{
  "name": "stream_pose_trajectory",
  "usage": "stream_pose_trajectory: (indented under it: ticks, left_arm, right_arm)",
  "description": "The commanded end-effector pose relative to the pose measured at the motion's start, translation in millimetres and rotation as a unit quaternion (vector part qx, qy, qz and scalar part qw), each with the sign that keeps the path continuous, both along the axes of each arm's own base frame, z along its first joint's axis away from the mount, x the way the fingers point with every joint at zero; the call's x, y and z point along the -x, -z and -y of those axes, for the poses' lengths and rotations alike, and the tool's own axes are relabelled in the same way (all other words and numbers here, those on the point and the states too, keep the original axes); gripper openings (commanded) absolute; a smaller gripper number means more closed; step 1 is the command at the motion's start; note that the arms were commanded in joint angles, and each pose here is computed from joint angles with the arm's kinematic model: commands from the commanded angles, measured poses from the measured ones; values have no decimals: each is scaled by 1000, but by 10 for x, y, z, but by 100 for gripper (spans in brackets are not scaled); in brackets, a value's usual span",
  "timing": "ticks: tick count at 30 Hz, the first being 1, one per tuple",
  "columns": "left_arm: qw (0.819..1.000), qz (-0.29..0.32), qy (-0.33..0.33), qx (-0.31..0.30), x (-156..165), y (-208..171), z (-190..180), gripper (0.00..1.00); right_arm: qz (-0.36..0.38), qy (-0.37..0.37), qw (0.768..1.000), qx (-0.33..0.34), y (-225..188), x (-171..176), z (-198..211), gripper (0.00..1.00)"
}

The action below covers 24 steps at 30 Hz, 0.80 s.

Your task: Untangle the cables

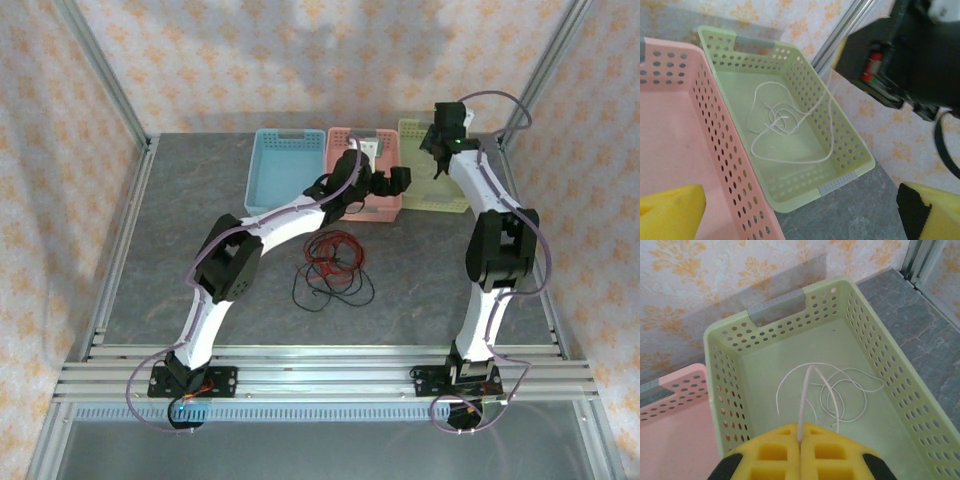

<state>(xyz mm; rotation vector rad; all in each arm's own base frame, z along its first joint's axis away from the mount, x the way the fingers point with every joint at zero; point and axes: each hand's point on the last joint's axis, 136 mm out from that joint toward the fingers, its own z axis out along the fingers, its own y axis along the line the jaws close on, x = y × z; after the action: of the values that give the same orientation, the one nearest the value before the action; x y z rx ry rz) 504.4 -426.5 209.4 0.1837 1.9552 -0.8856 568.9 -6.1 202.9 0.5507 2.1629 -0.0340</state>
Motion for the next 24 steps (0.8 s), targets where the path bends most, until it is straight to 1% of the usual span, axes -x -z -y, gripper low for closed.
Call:
stream_pose_trajectory:
  ticks: [1,4,7,12,13,20,24]
  left_arm:
    - [1000,6,18,-1,17,-93,127,99]
    - [1000,1,22,-7,0,-45,156,99]
    - [1000,-3,22,-13,9,-5,163,99]
    - [1000,-6,23,-19,44,28,152,99]
    - [1000,-6,23,-19,46,12,143,99]
    - [1000,-4,19,-21,122,-35,80,99]
    - [1000,-4,13,-26,191,-48,-12,99]
  right_arm:
    - [-6,15,1000,-2,86,-102,59,0]
    - [-23,22,999,4,261,-163,87,0]
    - [-33,25,999,4,351,-182,92,1]
    - [-27,33,999,10,290,-162,127,21]
    - [-26,37,999,14,262,-155,148,23]
    - [-17,91,994,64,5,-4,390,21]
    - [-9,88,994,60,-95,82,381,21]
